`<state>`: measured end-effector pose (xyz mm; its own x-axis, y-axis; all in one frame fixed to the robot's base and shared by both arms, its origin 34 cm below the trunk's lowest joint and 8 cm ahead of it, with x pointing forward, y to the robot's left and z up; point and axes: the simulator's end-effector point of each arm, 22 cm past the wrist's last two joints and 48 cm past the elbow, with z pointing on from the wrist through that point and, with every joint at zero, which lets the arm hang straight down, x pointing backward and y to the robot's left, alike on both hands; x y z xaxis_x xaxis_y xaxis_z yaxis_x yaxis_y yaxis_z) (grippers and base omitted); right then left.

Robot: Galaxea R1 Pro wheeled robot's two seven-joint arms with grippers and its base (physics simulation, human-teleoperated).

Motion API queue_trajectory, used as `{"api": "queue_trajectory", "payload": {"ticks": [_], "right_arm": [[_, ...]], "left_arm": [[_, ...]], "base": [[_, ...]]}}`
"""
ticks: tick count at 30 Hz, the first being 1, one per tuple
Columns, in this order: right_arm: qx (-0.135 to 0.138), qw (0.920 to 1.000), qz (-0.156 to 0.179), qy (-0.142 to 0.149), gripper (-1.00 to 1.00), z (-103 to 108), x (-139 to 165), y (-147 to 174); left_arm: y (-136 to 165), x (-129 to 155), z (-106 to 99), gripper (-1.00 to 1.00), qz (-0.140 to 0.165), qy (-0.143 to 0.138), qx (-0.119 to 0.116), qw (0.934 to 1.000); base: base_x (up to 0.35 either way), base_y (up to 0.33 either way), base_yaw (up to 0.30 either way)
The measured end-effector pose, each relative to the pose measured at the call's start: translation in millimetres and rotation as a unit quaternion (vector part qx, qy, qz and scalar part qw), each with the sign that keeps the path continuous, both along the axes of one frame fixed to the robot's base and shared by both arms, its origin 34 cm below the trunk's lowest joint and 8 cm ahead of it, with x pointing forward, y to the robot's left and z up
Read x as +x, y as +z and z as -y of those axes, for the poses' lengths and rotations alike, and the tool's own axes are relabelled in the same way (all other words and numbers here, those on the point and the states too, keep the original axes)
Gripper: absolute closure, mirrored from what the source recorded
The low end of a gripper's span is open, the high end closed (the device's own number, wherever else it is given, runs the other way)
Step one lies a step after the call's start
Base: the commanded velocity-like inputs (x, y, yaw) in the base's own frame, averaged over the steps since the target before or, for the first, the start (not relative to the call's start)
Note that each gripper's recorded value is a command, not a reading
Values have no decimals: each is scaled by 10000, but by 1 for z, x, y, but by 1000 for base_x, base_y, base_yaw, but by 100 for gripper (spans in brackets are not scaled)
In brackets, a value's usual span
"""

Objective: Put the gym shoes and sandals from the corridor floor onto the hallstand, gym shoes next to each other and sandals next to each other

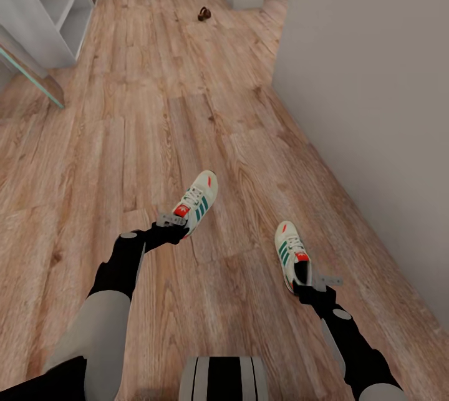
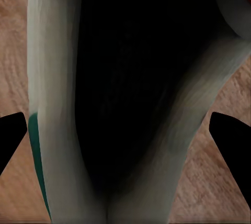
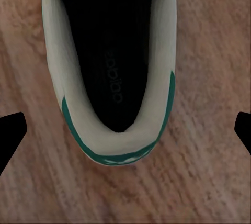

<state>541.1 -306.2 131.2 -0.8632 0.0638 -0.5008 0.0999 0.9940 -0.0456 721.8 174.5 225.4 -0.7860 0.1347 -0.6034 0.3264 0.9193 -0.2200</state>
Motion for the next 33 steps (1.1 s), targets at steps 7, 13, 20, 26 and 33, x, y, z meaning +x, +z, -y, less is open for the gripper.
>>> {"api": "queue_trajectory", "payload": {"ticks": [7,13,20,26,33], "right_arm": [[1,9998,-187,0,-100,0,-14,-18],[3,9997,-238,1,-100,0,-18,-22],[3,9996,-282,0,-100,0,-22,-26],[3,9996,-289,0,-100,0,-22,-26],[4,9996,-300,0,-100,0,-23,-27]], "left_arm": [[-25,-11,-1,100,-189,0,12,9998],[-31,-14,-2,100,-234,3,18,9997],[-34,-15,4,100,-249,-106,42,9996],[-28,-9,2,100,-159,-81,59,9998],[-24,-6,-2,100,-197,-22,102,9998]], "base": [[0,0,0],[0,0,0],[9,0,0],[168,0,0],[37,0,0]]}}
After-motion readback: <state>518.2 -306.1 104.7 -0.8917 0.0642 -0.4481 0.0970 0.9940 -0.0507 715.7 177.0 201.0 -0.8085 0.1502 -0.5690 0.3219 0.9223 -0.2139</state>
